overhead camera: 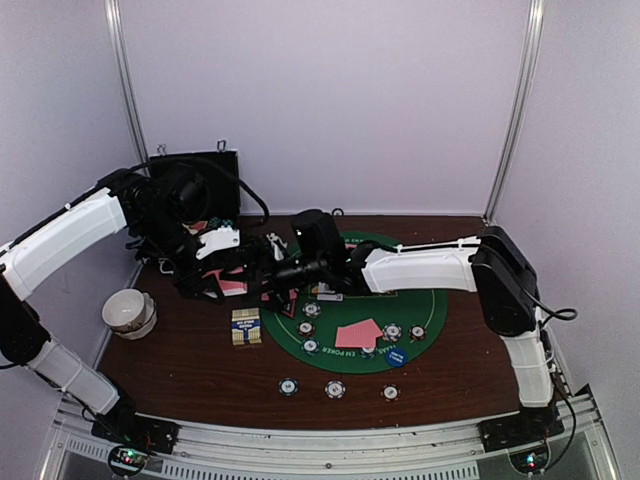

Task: Distribute texas hold em gaming equipment

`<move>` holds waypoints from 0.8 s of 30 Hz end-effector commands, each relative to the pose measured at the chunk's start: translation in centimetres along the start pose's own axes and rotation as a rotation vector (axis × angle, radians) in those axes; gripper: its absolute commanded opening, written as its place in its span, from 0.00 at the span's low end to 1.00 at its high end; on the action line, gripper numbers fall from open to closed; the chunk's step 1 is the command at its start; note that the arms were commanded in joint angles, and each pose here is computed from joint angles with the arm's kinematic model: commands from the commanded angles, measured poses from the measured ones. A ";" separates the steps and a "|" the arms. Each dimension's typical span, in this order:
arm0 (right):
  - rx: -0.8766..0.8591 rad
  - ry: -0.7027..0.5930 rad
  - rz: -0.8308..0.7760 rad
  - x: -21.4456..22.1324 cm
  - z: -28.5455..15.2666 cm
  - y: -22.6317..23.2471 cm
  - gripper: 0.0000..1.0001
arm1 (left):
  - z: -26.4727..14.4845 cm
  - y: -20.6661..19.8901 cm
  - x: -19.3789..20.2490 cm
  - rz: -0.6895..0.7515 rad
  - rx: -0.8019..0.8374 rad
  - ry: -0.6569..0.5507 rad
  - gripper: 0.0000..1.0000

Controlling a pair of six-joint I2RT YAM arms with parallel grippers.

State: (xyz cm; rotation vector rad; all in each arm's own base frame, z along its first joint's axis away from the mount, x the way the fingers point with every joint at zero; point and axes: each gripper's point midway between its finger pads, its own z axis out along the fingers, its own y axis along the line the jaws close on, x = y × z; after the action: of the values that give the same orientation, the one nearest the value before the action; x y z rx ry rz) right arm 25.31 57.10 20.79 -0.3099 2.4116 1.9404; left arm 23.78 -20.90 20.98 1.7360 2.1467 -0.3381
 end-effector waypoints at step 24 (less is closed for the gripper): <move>0.059 -0.003 0.002 -0.2 -3.1 -1.7 0.70 | -1.1 0.5 -1.7 0.024 -0.023 -0.049 0.00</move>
State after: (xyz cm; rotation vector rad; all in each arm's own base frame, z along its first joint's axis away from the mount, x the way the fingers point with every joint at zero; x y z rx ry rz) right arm 26.49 55.10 20.45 -0.2934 2.3958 1.9412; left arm 23.97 -21.27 20.56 1.7545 2.1592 -0.3423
